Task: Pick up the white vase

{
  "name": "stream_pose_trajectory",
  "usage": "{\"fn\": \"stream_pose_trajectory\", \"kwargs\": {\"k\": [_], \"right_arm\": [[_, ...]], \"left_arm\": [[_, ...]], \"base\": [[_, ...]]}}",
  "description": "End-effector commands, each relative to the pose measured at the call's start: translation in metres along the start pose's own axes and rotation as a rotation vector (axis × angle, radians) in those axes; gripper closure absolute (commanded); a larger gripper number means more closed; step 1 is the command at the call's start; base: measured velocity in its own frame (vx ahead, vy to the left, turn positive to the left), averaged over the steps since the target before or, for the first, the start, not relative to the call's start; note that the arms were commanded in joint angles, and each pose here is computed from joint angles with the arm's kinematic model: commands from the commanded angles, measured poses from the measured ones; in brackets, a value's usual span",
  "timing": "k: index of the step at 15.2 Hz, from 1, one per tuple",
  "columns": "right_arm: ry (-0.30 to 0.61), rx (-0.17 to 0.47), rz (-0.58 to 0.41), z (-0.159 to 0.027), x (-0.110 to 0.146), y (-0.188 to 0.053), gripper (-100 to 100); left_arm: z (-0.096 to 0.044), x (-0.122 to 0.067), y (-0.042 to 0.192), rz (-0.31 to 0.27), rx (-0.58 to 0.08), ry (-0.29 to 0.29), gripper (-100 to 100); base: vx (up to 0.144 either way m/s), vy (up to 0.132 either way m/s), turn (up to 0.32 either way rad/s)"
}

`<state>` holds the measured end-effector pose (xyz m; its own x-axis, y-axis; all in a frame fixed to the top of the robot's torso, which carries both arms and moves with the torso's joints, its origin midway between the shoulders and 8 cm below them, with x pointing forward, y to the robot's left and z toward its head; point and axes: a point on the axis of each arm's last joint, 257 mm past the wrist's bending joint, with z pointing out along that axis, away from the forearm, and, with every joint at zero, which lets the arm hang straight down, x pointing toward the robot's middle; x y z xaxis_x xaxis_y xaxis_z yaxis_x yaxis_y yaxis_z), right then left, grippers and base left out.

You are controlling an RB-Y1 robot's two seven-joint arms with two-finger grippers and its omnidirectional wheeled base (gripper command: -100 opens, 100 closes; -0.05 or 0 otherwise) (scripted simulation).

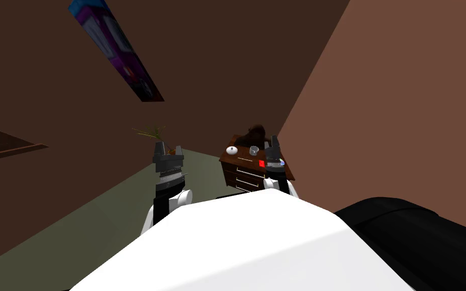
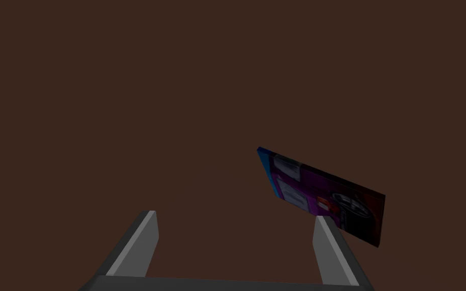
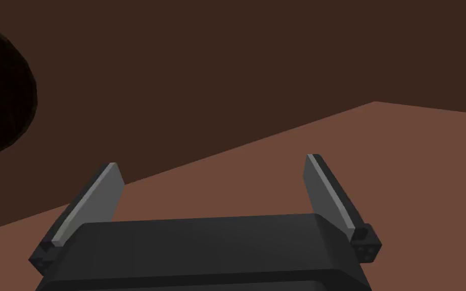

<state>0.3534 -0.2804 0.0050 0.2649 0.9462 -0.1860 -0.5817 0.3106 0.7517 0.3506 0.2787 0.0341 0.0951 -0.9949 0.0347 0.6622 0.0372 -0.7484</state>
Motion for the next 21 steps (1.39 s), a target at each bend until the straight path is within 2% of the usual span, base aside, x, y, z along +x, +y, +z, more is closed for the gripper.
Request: {"fn": "stream_pose_trajectory", "kwargs": {"k": [1,8,15,16,19,21], "right_arm": [[0.048,-0.002,-0.024,-0.001,0.006,-0.002,-100],[0.187,-0.003,-0.096,-0.009,0.022,-0.012,-100],[0.343,0.005,-0.183,-0.023,0.037,-0.029,-100],[0.344,0.005,-0.184,-0.023,0.038,-0.029,-100],[0.434,0.019,-0.239,-0.036,0.045,-0.045,-100],[0.46,0.013,-0.251,-0.037,0.046,-0.045,-100]], "left_arm": [[0.0,0.0,0.0,0.0,0.0,0.0,0],[0.0,0.0,0.0,0.0,0.0,0.0,0],[0.0,0.0,0.0,0.0,0.0,0.0,0],[0.0,0.0,0.0,0.0,0.0,0.0,0],[0.0,0.0,0.0,0.0,0.0,0.0,0],[0.0,0.0,0.0,0.0,0.0,0.0,0]], "base": [[-0.031,0.02,0.016],[-0.051,0.043,0.024],[-0.01,0.042,0.045],[-0.001,0.03,0.015],[0.002,0.042,0.065],[0.01,0.046,0.046]]}}
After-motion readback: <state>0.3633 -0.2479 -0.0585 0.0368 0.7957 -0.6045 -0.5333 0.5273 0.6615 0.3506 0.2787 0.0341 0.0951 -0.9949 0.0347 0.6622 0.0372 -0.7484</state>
